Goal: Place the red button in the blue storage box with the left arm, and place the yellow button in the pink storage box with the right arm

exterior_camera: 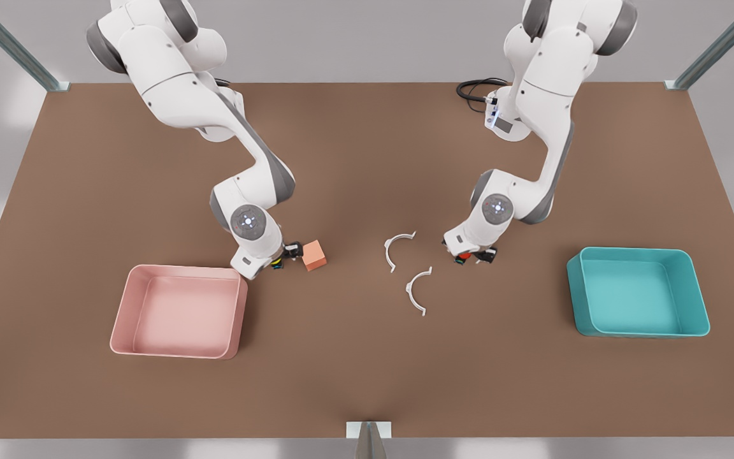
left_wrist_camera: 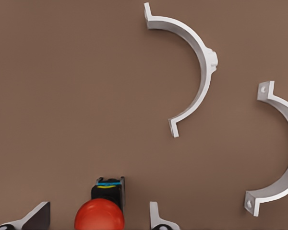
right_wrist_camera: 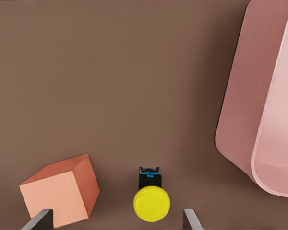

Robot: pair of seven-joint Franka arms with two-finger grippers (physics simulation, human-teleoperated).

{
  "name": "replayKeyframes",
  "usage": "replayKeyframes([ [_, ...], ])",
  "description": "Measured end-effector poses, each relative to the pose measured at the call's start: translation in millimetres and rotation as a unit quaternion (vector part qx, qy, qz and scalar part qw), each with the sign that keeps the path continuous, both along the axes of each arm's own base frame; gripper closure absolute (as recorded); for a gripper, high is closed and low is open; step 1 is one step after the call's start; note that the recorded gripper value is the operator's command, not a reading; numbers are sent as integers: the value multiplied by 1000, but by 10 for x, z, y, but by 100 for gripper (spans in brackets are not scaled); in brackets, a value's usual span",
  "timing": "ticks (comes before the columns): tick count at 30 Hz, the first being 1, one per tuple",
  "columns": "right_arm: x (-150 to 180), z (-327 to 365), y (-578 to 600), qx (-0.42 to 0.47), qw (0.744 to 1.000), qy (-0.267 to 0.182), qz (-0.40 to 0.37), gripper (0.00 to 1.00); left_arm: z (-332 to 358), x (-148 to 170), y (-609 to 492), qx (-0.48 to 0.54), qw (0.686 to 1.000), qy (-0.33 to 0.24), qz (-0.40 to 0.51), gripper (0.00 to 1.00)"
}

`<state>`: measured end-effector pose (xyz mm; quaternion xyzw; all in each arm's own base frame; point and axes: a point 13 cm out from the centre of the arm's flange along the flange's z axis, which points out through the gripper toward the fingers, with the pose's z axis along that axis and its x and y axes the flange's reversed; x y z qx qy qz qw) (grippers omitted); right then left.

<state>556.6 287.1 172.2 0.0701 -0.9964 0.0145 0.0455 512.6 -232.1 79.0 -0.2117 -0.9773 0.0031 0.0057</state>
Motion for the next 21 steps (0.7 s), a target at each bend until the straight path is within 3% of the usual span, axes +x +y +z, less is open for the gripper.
replayKeyframes([
  [1, -30, -52, -7, -1, 1000, 1, -6, 0, -69, -10, 8, 1, 1000, 1, -1, 0],
  [3, -123, -166, -30, -3, 1000, 5, -15, 0, -139, -8, 8, 0, 1000, -1, -2, 23],
  [9, -343, -432, -133, -6, 999, 6, -41, 1, -134, 52, -17, -4, 1000, -15, -5, 51],
  [14, -244, -471, -235, 2, 998, -6, -69, 1, 9, 119, -41, -10, 1000, -28, -4, 53],
  [18, -278, -590, -317, 2, 997, -4, -82, 1, 836, 372, 200, -25, 998, -60, 19, 53],
  [21, -315, -672, -254, 4, 997, -3, -80, 1, 1290, 568, 1097, -21, 995, -62, 73, 52],
])
